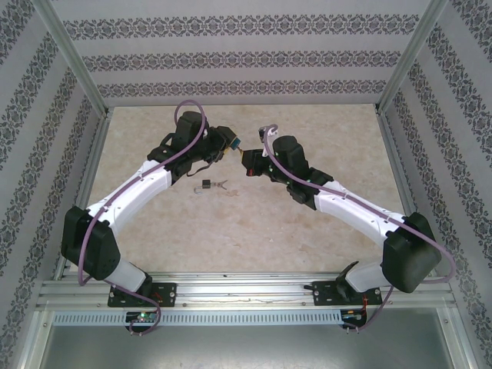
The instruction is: Unlock with the key
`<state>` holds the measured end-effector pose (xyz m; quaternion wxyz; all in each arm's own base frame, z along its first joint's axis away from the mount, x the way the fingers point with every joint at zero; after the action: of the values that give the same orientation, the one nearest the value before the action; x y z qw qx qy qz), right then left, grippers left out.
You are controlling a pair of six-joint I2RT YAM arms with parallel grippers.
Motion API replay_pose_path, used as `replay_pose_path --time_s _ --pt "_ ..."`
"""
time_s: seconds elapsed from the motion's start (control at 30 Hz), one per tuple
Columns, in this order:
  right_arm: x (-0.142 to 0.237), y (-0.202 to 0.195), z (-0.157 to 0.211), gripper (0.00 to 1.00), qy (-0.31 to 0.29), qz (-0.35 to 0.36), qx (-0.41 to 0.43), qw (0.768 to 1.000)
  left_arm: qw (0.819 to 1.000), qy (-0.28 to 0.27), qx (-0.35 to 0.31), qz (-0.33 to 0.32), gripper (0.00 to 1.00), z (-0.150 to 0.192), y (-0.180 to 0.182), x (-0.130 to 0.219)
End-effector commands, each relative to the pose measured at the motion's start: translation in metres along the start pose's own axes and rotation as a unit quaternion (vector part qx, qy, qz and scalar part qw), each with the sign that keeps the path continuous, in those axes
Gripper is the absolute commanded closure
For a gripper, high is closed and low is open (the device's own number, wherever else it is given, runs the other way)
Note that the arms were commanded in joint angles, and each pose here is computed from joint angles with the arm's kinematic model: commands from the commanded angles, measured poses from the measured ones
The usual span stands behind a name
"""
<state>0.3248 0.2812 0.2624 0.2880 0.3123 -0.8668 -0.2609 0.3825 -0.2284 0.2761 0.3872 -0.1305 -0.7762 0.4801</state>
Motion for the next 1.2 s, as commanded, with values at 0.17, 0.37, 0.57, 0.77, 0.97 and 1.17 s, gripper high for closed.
replay_pose_path --time_s 0.17,0.37,0.57,0.77,0.97,1.17 --pt "0.006 0.049 -0.03 1.0 -0.055 -0.099 0.013 0.993 0.996 0.074 -0.013 0.038 0.7 0.036 -0.019 0.006" --pt "0.008 0.05 -0.047 1.0 -0.054 -0.13 -0.049 0.989 0.996 0.076 -0.014 0.039 0.7 0.036 -0.018 0.005" --pt "0.006 0.052 -0.041 1.0 -0.045 -0.097 -0.004 0.994 0.996 0.078 -0.014 0.039 0.7 0.037 -0.019 0.004" --pt "0.004 0.057 -0.035 1.0 -0.053 -0.099 -0.021 0.993 0.997 0.074 -0.016 0.034 0.71 0.037 -0.018 0.005" --pt "0.003 0.066 -0.035 1.0 -0.085 -0.093 -0.035 0.991 0.996 0.073 -0.017 0.038 0.71 0.039 -0.021 0.005" --pt "-0.001 0.052 -0.039 1.0 -0.091 -0.114 -0.104 0.984 0.996 0.073 -0.018 0.038 0.71 0.039 -0.022 0.006"
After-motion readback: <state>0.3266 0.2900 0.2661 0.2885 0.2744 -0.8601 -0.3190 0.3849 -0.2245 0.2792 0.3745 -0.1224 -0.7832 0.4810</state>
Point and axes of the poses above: each hand's point on the last joint's axis, 136 mm out from that joint toward the fingers, its own x axis back along the fingers, its own y axis along the line the jaws close on, z = x × y, the point moved 3 cm from there along x, back along the fingers, and after that the axes turned 6 degrees about -x, right-handed, at the moved point
